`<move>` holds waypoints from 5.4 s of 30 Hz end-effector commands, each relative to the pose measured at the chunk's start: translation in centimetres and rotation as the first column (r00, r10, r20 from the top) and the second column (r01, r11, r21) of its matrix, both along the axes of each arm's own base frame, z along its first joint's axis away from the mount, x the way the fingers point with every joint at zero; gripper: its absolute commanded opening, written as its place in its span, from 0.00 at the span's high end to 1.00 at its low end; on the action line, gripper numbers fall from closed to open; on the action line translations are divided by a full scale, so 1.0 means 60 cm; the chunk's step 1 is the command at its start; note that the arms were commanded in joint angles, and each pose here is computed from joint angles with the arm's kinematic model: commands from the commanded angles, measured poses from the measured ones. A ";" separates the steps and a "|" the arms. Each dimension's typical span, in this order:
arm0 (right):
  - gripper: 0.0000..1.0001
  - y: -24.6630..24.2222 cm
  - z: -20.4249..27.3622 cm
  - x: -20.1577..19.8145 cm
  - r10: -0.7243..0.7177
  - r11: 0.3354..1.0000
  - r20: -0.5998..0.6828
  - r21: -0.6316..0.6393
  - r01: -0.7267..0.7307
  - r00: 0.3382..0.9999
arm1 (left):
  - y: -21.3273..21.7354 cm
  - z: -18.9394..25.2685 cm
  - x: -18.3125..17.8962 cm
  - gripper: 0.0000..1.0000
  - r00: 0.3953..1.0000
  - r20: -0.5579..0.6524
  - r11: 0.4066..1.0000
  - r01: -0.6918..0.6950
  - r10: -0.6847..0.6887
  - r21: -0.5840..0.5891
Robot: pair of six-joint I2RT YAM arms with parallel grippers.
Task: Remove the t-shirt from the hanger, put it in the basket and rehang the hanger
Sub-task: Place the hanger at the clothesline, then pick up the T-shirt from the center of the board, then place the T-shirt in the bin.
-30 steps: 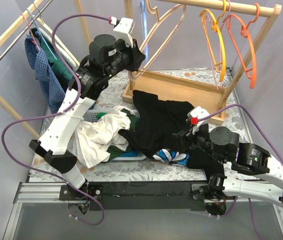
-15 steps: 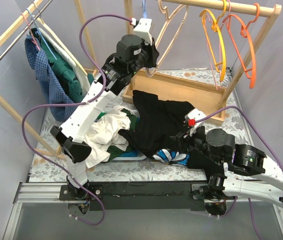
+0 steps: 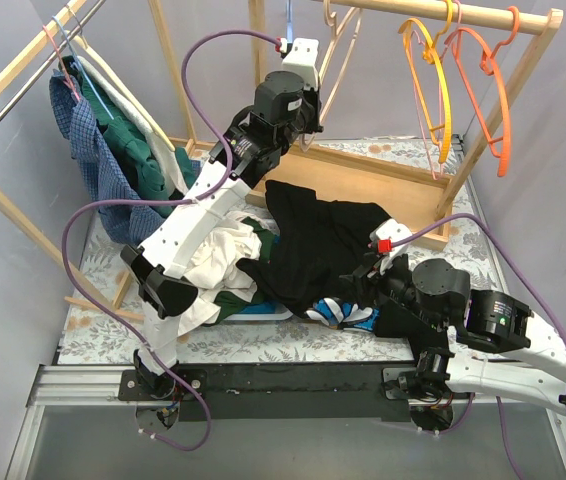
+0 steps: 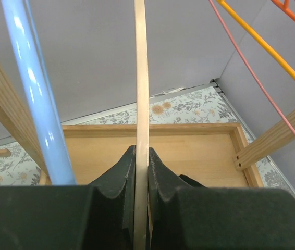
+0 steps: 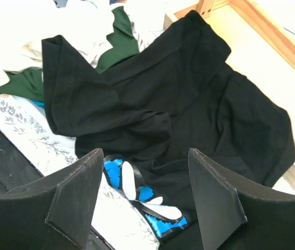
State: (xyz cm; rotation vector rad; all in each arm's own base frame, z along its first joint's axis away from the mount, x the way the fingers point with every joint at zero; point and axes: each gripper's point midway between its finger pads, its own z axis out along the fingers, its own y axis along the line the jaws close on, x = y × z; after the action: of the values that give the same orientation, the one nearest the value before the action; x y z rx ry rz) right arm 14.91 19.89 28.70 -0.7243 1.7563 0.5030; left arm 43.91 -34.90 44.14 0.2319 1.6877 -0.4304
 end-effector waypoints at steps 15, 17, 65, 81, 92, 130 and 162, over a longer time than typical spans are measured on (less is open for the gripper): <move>0.27 0.025 -0.011 -0.008 0.027 0.998 -0.044 0.059 -0.024 0.999 | 0.000 -0.013 0.044 1.00 0.995 0.051 0.996 -0.086 0.084 0.024; 0.28 0.026 -0.014 -0.008 0.028 0.998 -0.046 0.058 -0.025 0.999 | -0.001 -0.014 0.044 1.00 0.995 0.055 0.996 -0.082 0.081 0.026; 0.02 0.035 -0.285 0.129 -0.129 0.991 -0.515 -0.090 0.097 0.848 | 0.100 -0.017 -0.336 0.02 0.963 -0.079 0.966 0.255 -0.257 -0.028; 0.02 -0.004 -0.434 0.122 -0.278 0.949 -0.624 -0.298 0.106 0.730 | 0.160 -0.042 -0.359 0.02 0.973 -0.102 0.978 0.207 -0.206 0.001; 0.30 -0.052 -0.508 0.135 -0.460 0.849 -0.580 -0.510 0.140 0.673 | 0.194 -0.039 -0.376 0.02 0.977 -0.109 0.983 0.180 -0.182 -0.027; 0.99 0.206 0.333 0.125 0.171 0.969 0.011 0.181 -0.170 0.985 | 0.382 -0.037 -0.371 0.02 0.961 -0.083 0.961 -0.270 0.265 -0.062; 0.99 0.382 0.437 -0.152 0.572 0.742 0.482 0.041 -0.669 0.664 | 0.502 0.033 -0.398 0.02 0.898 0.032 0.885 -0.426 0.439 -0.186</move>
State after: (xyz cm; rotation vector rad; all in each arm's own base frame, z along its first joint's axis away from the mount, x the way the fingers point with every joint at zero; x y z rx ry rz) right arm 6.35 43.71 48.33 -1.3303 1.1781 0.9486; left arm 19.73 -4.91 46.48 -0.2529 1.5612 -0.2690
